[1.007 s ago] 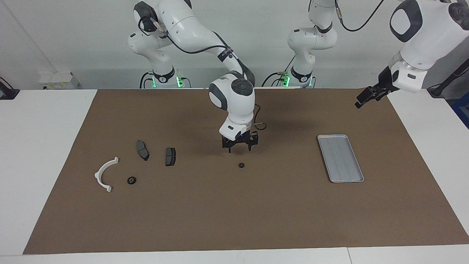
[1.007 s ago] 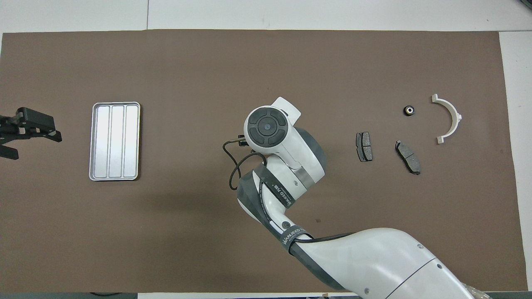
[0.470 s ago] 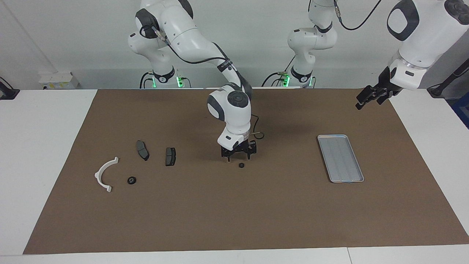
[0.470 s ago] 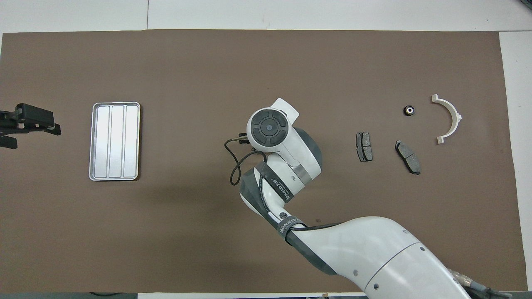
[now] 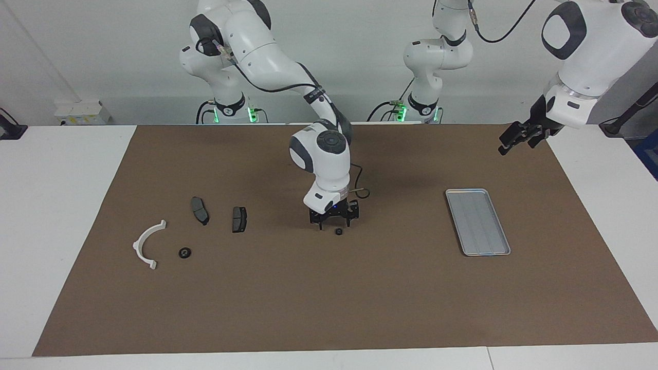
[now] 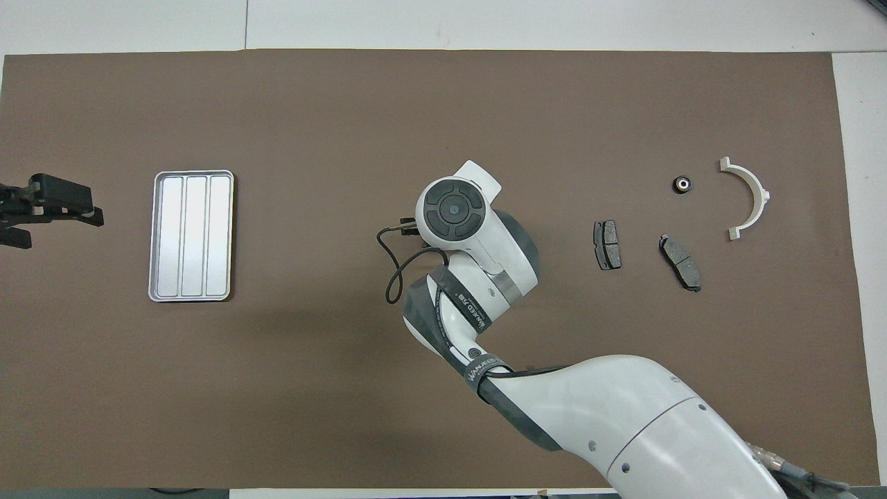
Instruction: Place bearing gear from tray to pile
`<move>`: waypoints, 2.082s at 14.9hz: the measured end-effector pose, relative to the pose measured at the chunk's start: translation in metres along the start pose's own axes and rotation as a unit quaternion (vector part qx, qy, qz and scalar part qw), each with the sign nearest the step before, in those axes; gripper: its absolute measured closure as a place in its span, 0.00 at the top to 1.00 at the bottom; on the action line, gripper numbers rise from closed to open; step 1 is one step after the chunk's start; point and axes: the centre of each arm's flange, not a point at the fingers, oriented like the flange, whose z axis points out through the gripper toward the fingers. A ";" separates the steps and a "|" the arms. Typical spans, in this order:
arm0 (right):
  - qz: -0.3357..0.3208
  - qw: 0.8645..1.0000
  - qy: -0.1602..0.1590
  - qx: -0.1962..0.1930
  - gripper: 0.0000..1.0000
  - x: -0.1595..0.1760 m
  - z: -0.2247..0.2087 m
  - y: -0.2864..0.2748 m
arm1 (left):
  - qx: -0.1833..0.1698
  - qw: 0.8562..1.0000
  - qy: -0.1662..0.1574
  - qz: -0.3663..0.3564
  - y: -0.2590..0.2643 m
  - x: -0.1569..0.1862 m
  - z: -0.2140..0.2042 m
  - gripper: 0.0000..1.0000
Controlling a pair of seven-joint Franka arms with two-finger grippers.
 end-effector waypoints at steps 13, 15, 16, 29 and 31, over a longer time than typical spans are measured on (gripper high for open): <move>-0.003 1.000 0.013 0.010 0.25 0.011 -0.005 -0.012 | 0.000 1.000 0.003 0.007 0.007 -0.002 -0.002 1.00; -0.003 1.000 0.010 0.008 0.25 0.011 -0.004 -0.012 | 0.000 1.000 0.003 0.007 0.007 -0.003 -0.002 1.00; -0.003 1.000 0.008 0.006 0.25 0.012 -0.004 -0.012 | 0.000 1.000 0.003 0.007 0.007 -0.003 -0.002 1.00; -0.087 0.996 -0.002 -0.012 0.25 0.133 -0.068 0.293 | 0.000 1.000 0.003 0.007 0.007 -0.003 -0.002 1.00; -0.081 0.997 -0.012 -0.006 0.25 0.131 -0.060 0.326 | 0.000 1.000 0.003 0.007 0.007 -0.003 -0.002 1.00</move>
